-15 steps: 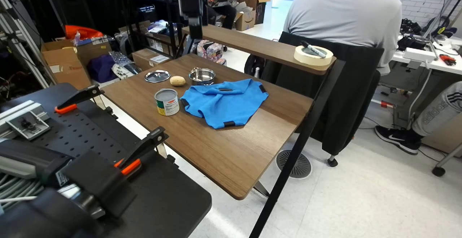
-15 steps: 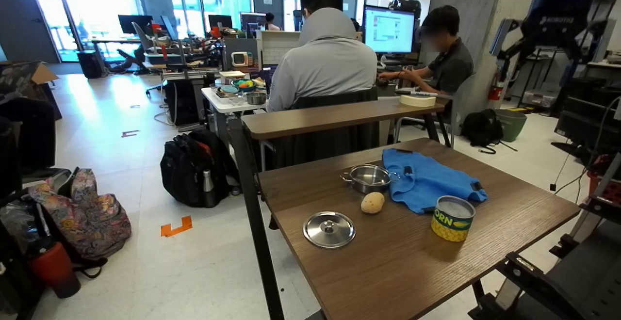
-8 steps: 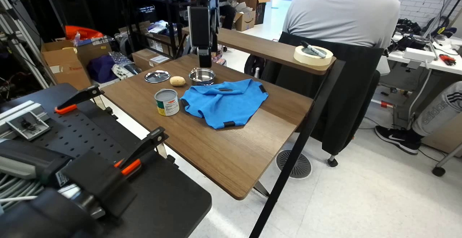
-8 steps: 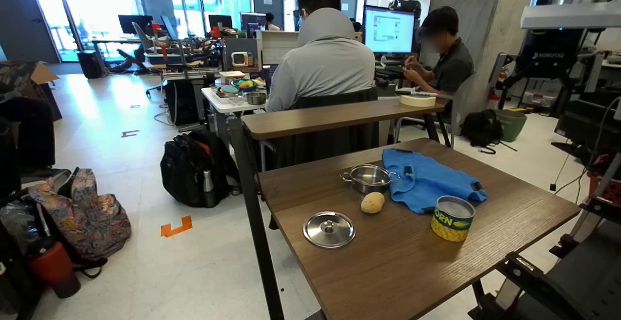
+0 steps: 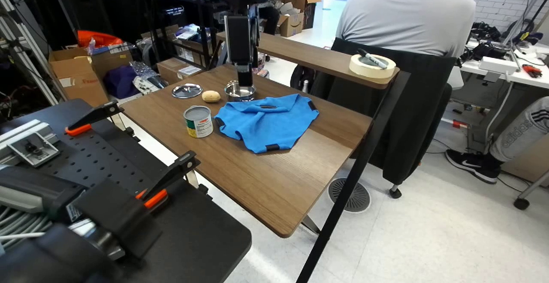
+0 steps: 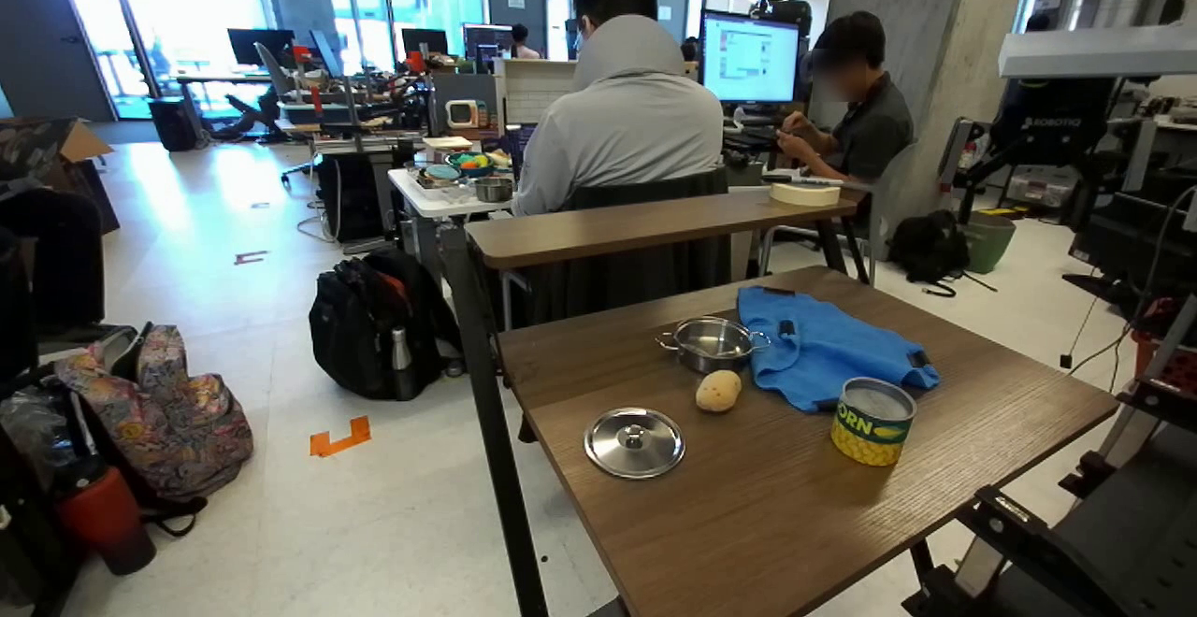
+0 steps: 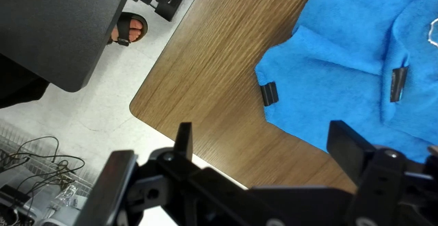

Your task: Fold the blue towel

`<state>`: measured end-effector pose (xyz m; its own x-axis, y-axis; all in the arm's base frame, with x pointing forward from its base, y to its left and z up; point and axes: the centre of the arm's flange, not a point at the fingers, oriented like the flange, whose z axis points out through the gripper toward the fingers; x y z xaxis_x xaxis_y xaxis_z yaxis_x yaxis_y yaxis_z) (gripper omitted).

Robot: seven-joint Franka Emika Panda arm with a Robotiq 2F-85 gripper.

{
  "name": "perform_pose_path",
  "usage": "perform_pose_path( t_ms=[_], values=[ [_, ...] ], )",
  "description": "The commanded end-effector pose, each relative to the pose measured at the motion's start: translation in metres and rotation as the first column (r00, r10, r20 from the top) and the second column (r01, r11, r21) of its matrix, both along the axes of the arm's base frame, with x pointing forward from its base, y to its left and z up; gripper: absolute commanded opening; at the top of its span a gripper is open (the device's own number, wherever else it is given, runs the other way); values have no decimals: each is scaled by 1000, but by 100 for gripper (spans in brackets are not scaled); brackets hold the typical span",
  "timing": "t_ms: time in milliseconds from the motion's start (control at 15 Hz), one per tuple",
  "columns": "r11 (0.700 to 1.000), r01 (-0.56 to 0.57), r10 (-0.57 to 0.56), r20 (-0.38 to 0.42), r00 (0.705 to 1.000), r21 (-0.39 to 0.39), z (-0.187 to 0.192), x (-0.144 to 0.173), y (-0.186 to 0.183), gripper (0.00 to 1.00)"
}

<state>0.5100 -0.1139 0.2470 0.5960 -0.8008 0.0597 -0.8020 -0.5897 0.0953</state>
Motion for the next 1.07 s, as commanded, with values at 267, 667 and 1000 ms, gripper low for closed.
perform_pose_path(
  t_ms=[267, 667, 1000],
  values=[
    [997, 12, -12, -4, 1000, -80, -82, 21, -31, 100],
    [993, -19, 16, -24, 1000, -120, -143, 37, -38, 100],
    [990, -65, 62, -32, 998, -123, -175, 46, -26, 100]
  ],
)
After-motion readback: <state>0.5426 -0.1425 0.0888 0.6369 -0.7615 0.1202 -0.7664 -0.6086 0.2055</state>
